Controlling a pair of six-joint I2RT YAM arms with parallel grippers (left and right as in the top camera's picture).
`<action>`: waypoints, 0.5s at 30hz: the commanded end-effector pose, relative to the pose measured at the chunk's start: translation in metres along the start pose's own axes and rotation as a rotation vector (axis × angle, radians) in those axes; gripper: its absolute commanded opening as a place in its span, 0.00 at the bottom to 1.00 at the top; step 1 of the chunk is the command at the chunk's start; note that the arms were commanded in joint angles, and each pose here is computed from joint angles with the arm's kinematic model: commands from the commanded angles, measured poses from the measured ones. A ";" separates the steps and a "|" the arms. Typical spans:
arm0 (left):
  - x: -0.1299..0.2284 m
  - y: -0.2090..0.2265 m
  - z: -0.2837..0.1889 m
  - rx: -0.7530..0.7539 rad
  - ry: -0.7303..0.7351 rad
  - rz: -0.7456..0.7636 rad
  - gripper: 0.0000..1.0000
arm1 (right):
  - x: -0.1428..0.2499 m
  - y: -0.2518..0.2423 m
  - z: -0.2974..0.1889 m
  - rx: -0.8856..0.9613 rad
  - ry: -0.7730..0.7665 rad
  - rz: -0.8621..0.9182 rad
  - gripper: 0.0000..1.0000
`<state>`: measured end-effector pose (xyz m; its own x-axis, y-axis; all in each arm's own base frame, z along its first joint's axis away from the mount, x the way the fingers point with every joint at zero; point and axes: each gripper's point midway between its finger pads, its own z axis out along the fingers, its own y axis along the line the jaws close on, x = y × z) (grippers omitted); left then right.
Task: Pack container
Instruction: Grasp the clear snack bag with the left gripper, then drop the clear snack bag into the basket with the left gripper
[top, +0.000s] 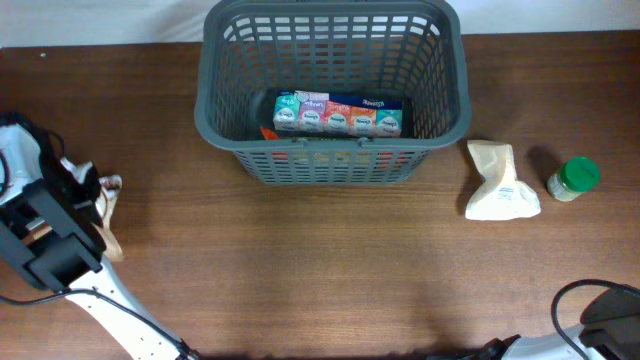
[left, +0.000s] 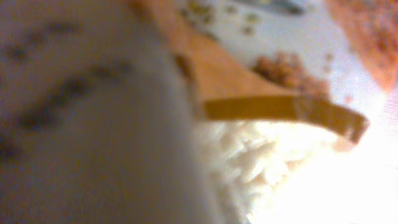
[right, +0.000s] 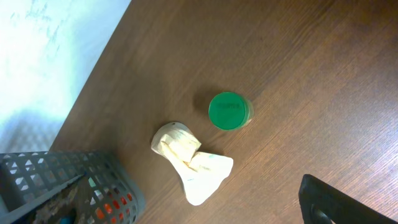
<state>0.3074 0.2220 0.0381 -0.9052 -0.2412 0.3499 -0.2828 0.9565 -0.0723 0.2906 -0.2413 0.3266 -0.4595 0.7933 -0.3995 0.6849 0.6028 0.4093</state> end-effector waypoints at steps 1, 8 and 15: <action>-0.025 -0.023 -0.090 0.026 -0.273 0.037 0.02 | -0.001 0.000 0.002 -0.004 0.001 -0.001 0.99; -0.010 -0.101 -0.306 -0.102 -1.003 0.252 0.02 | -0.001 0.000 0.002 -0.004 0.001 -0.001 0.99; 0.085 -0.275 -0.424 -0.397 -1.487 1.022 0.02 | -0.001 0.000 0.002 -0.004 0.001 -0.001 0.99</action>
<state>0.4584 0.0836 0.4301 -0.5109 0.3842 -0.7691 0.1977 0.9231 0.3298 0.2906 -0.2412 0.3266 -0.4594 0.7936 -0.3989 0.6850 0.6024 0.4098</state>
